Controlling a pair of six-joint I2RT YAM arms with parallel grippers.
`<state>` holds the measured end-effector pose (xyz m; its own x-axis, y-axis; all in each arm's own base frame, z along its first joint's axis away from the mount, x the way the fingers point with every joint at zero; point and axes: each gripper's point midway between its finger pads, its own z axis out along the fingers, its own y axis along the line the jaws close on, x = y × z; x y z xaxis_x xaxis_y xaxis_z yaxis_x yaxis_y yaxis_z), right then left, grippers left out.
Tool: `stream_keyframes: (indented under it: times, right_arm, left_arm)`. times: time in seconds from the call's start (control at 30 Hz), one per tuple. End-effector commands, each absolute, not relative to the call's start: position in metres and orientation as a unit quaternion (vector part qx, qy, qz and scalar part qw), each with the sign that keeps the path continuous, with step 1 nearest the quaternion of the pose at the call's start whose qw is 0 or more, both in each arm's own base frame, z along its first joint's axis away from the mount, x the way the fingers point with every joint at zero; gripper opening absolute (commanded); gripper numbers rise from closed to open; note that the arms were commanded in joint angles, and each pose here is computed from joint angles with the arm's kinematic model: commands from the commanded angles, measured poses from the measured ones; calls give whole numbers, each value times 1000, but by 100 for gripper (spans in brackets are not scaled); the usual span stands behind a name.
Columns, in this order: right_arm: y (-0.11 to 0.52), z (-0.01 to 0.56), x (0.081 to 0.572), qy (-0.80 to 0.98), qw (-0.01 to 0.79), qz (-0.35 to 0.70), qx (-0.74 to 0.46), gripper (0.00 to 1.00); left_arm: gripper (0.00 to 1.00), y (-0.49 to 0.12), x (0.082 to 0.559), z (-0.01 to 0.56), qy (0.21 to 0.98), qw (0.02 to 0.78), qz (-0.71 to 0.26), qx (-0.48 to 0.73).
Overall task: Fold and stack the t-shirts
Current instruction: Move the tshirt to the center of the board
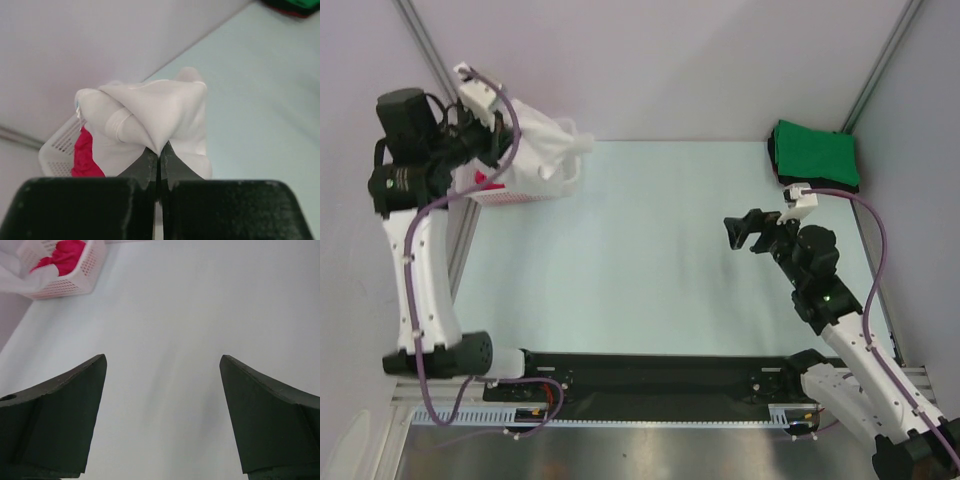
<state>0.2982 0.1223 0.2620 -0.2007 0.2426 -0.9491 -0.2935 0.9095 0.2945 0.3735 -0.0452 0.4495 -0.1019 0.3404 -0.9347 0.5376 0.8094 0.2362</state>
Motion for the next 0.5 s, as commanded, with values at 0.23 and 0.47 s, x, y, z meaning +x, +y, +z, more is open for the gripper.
stream_keyframes:
  times: [0.23, 0.47]
  right_arm:
    - [157, 281, 281, 725, 617, 301, -45, 100]
    - [169, 243, 286, 764, 573, 295, -22, 100]
  left_arm:
    - [1, -110, 287, 364, 672, 539, -205, 464]
    - [0, -155, 340, 231, 738, 415, -217, 486]
